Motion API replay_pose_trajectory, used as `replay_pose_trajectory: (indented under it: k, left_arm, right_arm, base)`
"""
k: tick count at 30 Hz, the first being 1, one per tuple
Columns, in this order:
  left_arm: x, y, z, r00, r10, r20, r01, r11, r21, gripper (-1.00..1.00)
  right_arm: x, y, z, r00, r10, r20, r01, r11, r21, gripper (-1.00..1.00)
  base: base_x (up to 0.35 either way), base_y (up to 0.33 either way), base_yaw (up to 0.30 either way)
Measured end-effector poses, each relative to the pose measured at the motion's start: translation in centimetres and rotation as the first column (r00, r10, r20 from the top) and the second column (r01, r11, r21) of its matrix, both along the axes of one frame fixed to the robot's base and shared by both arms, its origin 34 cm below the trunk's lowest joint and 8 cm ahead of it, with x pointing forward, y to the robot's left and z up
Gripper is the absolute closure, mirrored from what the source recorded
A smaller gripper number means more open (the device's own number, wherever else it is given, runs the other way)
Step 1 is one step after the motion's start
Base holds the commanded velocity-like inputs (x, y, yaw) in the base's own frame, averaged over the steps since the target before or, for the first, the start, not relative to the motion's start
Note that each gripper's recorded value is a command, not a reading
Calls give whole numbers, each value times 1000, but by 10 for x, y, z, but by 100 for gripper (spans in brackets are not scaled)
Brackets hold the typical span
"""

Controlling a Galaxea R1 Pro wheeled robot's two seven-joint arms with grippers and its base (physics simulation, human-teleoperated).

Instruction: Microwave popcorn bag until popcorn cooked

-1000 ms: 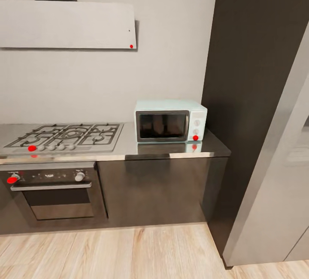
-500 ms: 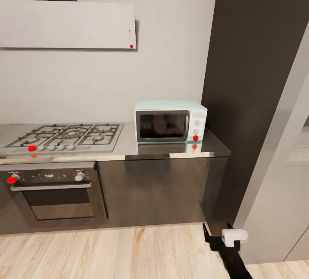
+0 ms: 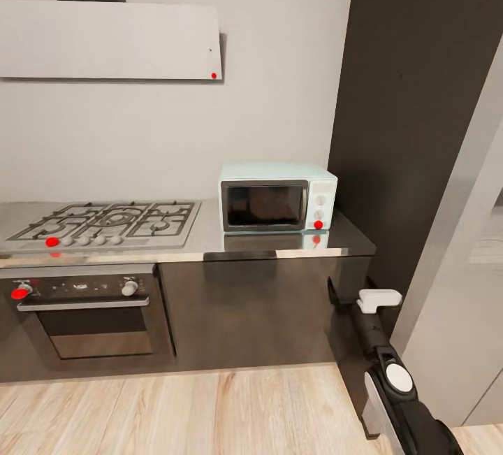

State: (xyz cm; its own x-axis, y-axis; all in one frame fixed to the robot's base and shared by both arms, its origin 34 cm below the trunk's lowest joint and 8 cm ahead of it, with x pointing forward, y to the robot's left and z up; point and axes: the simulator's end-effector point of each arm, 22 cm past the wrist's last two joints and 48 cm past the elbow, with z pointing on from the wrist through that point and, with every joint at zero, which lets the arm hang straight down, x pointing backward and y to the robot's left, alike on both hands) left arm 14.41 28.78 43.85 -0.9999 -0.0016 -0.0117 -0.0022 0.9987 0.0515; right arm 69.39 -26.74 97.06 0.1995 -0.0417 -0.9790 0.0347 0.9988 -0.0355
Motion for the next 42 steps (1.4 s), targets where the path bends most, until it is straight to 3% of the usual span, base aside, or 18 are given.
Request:
replay_pose_trajectory:
  k: [7,22,24,27,28,33,42]
  left_arm:
    - [0,0,0,1000,0,0,0,1000,0,-100]
    - [0,0,0,1000,0,0,0,1000,0,-100]
    - [0,0,0,1000,0,0,0,1000,0,-100]
    - [0,0,0,1000,0,0,0,1000,0,-100]
    - [0,0,0,1000,0,0,0,1000,0,-100]
    - [0,0,0,1000,0,0,0,1000,0,-100]
    - [0,0,0,1000,0,1,0,1000,0,-100]
  right_arm:
    - [15,-1,37,998,-3,60,3,1000,1,-100]
    - [16,-3,42,998,-12,56,12,1000,1,-100]
    - [17,-3,38,999,-15,37,15,1000,1,-100]
    - [23,-7,16,997,-31,-77,31,1000,-1,-100]
    - [26,-9,17,995,-41,-87,41,999,-1,-100]
    - [38,-24,24,985,-111,-129,112,994,4,-100]
    - [38,-20,28,986,-106,-133,107,994,1,-100]
  base:
    - [80,0,0]
    - [201,0,0]
    - [54,0,0]
    - [43,0,0]
    - [12,0,0]
    - [5,0,0]
    - [277,14,0]
